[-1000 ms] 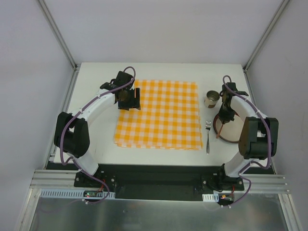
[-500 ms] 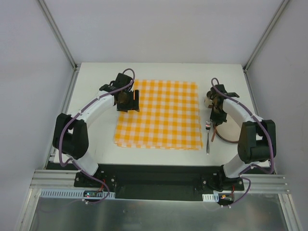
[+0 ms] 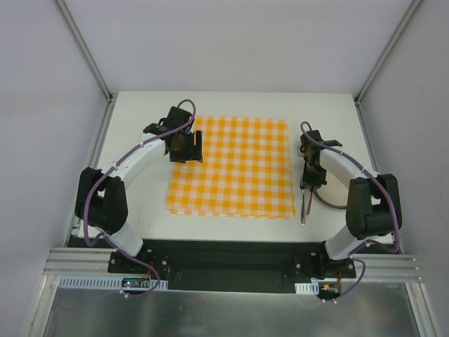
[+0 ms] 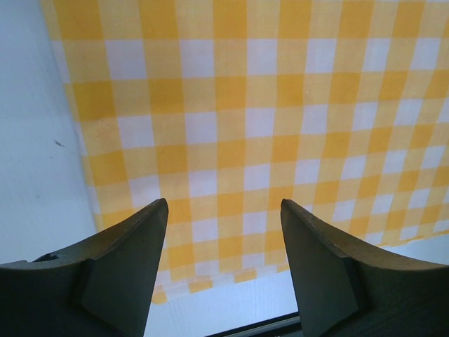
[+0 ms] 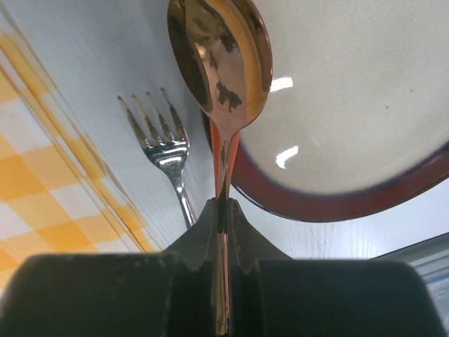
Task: Set the dinner table for one person
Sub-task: Place the knife at the center of the board.
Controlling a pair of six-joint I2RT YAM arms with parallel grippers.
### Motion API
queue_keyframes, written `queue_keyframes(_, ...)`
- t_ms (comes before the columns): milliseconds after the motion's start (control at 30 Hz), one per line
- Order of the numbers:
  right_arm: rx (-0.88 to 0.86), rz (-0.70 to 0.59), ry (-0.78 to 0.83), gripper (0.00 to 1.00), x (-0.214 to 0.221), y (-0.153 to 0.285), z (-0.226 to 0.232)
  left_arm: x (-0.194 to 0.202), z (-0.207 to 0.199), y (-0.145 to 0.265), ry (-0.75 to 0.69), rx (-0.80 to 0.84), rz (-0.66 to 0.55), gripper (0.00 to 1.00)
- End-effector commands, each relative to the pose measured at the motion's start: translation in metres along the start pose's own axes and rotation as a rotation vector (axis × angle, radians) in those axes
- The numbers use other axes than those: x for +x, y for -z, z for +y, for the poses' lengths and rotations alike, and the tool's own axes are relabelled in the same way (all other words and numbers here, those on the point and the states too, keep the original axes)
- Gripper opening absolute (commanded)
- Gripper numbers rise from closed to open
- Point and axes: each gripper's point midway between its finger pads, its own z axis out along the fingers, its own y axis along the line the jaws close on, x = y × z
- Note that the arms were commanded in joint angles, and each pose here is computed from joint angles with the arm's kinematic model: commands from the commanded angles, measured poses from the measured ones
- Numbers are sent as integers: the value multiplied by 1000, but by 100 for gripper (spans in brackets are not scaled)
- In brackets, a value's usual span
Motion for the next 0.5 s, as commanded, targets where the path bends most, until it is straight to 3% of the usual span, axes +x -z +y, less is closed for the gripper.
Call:
queue_keyframes(0,-13,-18,33,1,1,9,9,-2,-4,12,-9,6,-38,65)
queue_keyframes(467,19,2,76,1,10,-1,15,-1,0,14,-13,-10,-45,66)
